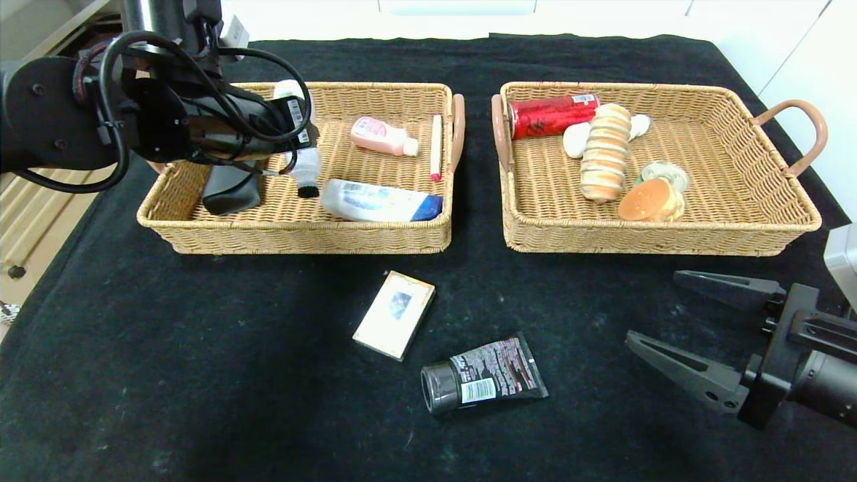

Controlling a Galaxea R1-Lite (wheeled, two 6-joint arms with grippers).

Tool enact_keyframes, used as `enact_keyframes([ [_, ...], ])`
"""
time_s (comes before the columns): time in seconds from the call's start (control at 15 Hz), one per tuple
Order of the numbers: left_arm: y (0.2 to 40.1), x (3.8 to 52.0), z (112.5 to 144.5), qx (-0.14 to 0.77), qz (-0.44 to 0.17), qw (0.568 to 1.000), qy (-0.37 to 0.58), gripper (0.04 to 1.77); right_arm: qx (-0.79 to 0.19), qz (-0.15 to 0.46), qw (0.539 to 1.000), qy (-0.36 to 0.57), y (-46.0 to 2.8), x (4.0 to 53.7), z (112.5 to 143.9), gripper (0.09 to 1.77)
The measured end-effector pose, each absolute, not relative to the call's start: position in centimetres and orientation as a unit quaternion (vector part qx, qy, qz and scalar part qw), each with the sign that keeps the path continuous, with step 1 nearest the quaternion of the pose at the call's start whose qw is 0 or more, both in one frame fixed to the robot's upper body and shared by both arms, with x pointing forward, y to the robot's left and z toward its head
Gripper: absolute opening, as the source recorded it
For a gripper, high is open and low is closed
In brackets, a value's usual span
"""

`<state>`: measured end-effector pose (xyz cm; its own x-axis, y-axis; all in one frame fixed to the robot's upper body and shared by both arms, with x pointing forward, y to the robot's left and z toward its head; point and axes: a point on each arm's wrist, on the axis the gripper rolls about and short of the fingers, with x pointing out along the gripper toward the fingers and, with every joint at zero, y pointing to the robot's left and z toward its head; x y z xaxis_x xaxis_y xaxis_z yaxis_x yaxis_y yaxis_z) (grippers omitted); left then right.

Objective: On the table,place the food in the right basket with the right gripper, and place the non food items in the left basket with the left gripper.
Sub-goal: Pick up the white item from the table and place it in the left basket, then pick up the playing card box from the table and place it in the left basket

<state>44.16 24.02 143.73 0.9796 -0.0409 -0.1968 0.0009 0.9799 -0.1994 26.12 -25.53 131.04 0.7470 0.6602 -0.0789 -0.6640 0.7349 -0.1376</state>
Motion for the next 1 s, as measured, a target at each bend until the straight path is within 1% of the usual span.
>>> enact_keyframes([
  [0.13, 24.0, 44.2, 143.7, -0.099, -0.01, 0.99, 0.101, 0.97, -0.079, 0.355, 0.931, 0.012, -25.5, 26.1, 131.1, 1.71],
  [0.27, 24.0, 44.2, 143.7, -0.099, -0.01, 0.99, 0.102, 1.14, -0.079, 0.356, 0.931, 0.012, -25.5, 26.1, 131.1, 1.71],
  [0.47, 24.0, 44.2, 143.6, -0.098, -0.01, 0.99, 0.104, 1.32, -0.079, 0.355, 0.931, 0.012, -25.5, 26.1, 131.1, 1.71],
  [0.73, 23.9, 42.9, 143.4, -0.087, -0.015, 0.989, 0.123, 1.48, -0.078, 0.356, 0.931, 0.01, -25.5, 26.1, 131.1, 1.71],
  [0.87, 23.4, 41.7, 143.1, -0.074, -0.028, 0.988, 0.135, 1.53, -0.078, 0.361, 0.929, 0.007, -25.6, 25.9, 131.2, 1.71],
  [1.0, 22.5, 39.7, 142.7, -0.047, -0.049, 0.983, 0.171, 1.57, -0.078, 0.361, 0.929, 0.006, -25.6, 25.9, 131.2, 1.71],
])
